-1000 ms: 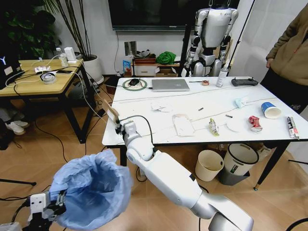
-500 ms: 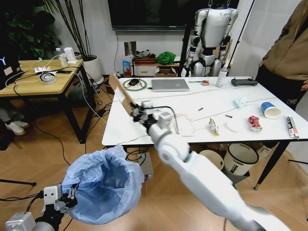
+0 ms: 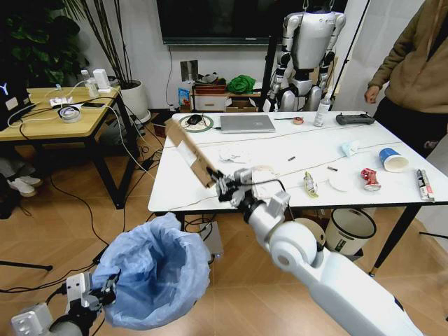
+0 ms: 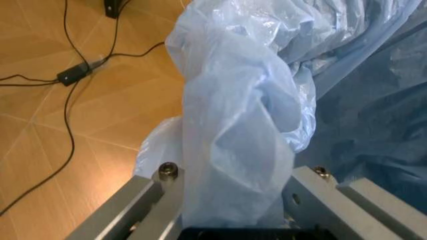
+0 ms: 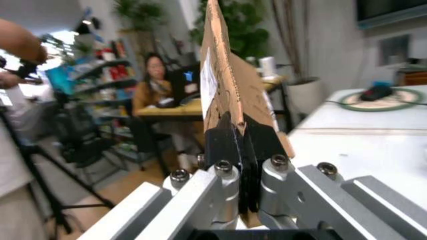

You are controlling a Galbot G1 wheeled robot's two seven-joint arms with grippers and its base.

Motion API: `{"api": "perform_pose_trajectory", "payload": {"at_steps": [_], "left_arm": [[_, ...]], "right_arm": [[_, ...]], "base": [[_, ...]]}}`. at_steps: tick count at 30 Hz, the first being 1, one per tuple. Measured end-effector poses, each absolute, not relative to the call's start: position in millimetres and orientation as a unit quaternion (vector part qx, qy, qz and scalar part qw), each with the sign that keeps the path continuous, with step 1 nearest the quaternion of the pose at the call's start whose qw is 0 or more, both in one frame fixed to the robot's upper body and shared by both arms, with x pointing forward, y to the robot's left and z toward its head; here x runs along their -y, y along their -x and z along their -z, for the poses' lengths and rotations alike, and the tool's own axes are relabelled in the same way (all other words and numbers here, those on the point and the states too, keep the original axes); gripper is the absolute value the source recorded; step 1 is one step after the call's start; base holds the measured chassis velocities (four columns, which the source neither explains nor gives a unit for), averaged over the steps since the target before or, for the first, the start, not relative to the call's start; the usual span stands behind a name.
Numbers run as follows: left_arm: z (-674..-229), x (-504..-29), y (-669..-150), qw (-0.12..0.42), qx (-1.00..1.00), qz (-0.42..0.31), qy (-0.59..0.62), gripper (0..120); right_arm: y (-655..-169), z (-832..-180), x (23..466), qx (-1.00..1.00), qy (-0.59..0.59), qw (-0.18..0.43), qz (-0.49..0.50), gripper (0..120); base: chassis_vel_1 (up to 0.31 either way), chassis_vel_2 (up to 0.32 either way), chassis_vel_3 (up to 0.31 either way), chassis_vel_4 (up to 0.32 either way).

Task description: Pick up the trash bin and place the trash from the table into it.

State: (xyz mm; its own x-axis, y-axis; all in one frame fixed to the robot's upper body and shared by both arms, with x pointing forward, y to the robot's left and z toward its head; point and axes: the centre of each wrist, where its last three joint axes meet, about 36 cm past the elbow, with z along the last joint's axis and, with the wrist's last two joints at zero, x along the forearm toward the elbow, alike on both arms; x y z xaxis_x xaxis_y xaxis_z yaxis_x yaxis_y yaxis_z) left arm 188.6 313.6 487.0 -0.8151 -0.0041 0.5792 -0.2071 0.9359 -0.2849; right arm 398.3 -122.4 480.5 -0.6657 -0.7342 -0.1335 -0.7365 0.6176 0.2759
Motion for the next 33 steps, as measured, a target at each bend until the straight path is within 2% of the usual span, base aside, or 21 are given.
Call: {"api": "perform_pose_trajectory", "payload": {"at_steps": [10,13,19,33], "left_arm": [[-494,-313,-194,0.281,0.943,-0.166,-0.059,0],[-495,-314,-196,0.275,0.945,-0.166,-0.062,0],[-498,-315,-196,0.269,0.946,-0.163,-0.073,0],[-502,-318,-196,0.263,0.948,-0.162,-0.078,0]], "right_arm": [[-374,-464,96,-0.828,0.517,0.018,-0.216,0],[-367,-448,68,-0.798,0.554,0.017,-0.237,0],[-353,-442,39,-0.773,0.584,0.015,-0.249,0],[-333,-416,48,-0.780,0.582,-0.003,-0.231,0]], "base": [[0.000,0.000,0.000,0.000],[0.000,0.000,0.000,0.000],[0.000,0.000,0.000,0.000],[0.000,0.000,0.000,0.000]]}}
